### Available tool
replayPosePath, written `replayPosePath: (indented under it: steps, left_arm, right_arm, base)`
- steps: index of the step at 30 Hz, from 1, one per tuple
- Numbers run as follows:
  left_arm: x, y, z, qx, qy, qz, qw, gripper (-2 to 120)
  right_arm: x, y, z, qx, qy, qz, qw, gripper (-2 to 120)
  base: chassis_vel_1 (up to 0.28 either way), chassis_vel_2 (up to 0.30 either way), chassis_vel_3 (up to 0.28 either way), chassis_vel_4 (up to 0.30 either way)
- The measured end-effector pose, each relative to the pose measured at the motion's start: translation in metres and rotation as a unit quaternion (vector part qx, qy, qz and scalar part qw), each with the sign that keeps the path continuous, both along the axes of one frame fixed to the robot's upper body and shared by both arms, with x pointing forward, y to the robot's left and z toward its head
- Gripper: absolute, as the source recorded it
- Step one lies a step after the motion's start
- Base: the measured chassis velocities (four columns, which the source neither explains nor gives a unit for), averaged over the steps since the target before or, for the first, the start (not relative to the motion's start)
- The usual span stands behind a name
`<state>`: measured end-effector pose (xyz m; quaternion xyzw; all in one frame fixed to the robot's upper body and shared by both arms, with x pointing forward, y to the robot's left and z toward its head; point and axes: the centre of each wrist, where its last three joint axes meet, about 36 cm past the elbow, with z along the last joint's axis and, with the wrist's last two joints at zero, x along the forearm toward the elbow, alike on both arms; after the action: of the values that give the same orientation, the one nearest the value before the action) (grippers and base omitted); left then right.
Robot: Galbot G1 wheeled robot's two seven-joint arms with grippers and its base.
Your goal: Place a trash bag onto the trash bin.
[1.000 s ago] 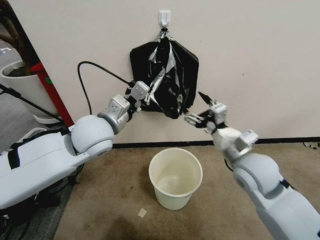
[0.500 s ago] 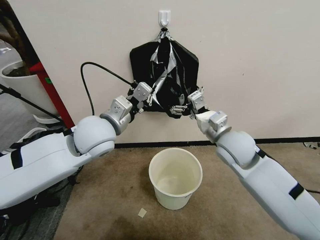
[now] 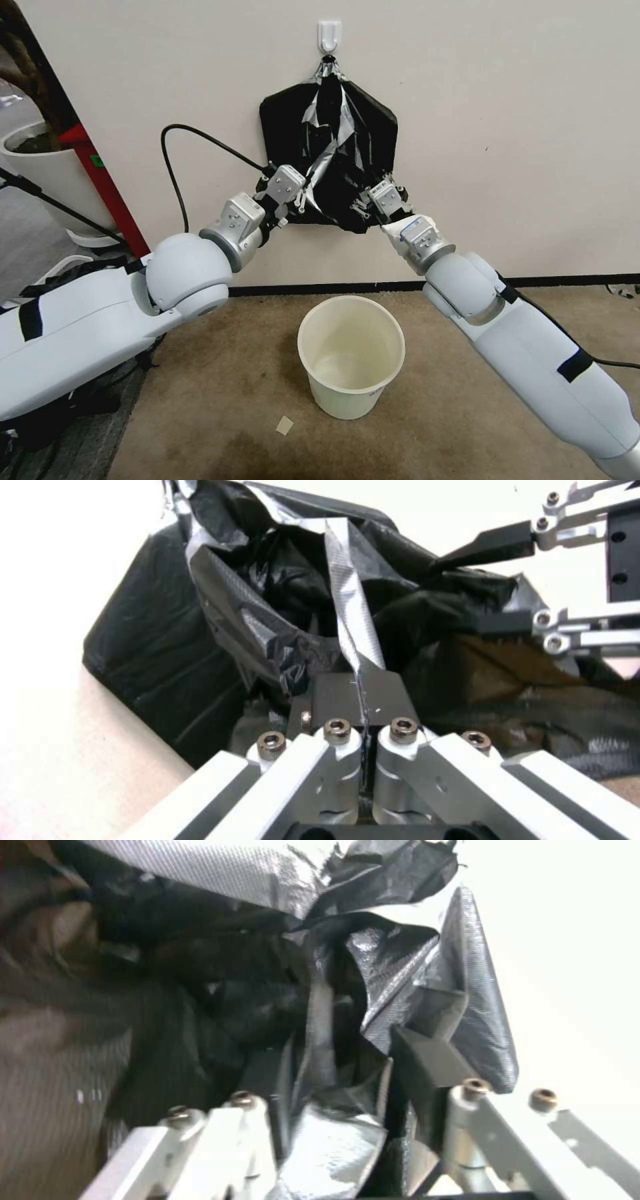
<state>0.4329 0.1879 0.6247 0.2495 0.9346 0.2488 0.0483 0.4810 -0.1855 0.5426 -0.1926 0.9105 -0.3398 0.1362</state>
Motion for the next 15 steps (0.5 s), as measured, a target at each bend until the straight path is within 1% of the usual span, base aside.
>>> replayPosePath:
  steps: [1,2,3,4,5,7,8,9,11,14,15]
  left_arm:
    - [0.000,0.000,0.001,-0.001,-0.002,0.001,1.0000,0]
    - [0.000,0.000,0.001,-0.001,-0.002,0.001,1.0000,0]
    - [0.000,0.000,0.002,-0.001,-0.003,0.001,1.0000,0]
    - [0.000,0.001,0.002,-0.002,-0.003,0.002,1.0000,0]
    - [0.000,0.001,0.002,-0.002,-0.003,0.002,1.0000,0]
    - [0.000,0.001,0.001,-0.003,-0.001,0.003,1.0000,0]
    - [-0.001,0.002,0.000,-0.004,0.000,0.003,1.0000,0]
    - [-0.001,0.002,0.000,-0.004,0.000,0.003,1.0000,0]
    - [-0.002,0.003,0.000,-0.005,0.000,0.004,1.0000,0]
    - [-0.003,0.004,0.000,-0.005,0.001,0.005,1.0000,0]
    - [-0.006,0.006,-0.003,-0.009,0.004,0.007,0.9999,0]
  right_arm:
    - [0.000,-0.003,0.001,-0.008,0.002,-0.011,1.000,29]
    - [0.000,-0.003,0.001,-0.008,0.002,-0.011,1.000,29]
    - [0.000,-0.004,0.002,-0.010,0.004,-0.014,1.000,25]
    - [-0.001,-0.006,0.001,-0.012,0.006,-0.017,1.000,19]
    - [-0.001,-0.006,0.001,-0.012,0.006,-0.017,1.000,19]
    - [-0.003,-0.008,0.000,-0.013,0.009,-0.017,1.000,10]
    - [-0.004,-0.009,-0.001,-0.010,0.013,-0.018,1.000,4]
    - [-0.004,-0.009,-0.001,-0.010,0.013,-0.018,1.000,4]
    - [-0.005,-0.011,-0.002,0.000,0.020,-0.018,1.000,0]
    - [-0.006,-0.012,-0.001,0.012,0.021,-0.015,1.000,0]
    - [-0.010,-0.013,-0.002,0.043,0.024,-0.002,0.999,0]
  base:
    - [0.000,0.000,0.000,0.000]
    - [0.000,0.000,0.000,0.000]
    - [0.000,0.000,0.000,0.000]
    - [0.000,0.000,0.000,0.000]
    - [0.000,0.000,0.000,0.000]
    - [0.000,0.000,0.000,0.000]
    - [0.000,0.000,0.000,0.000]
    - [0.000,0.000,0.000,0.000]
    - [0.000,0.000,0.000,0.000]
    - [0.000,0.000,0.000,0.000]
    - [0.000,0.000,0.000,0.000]
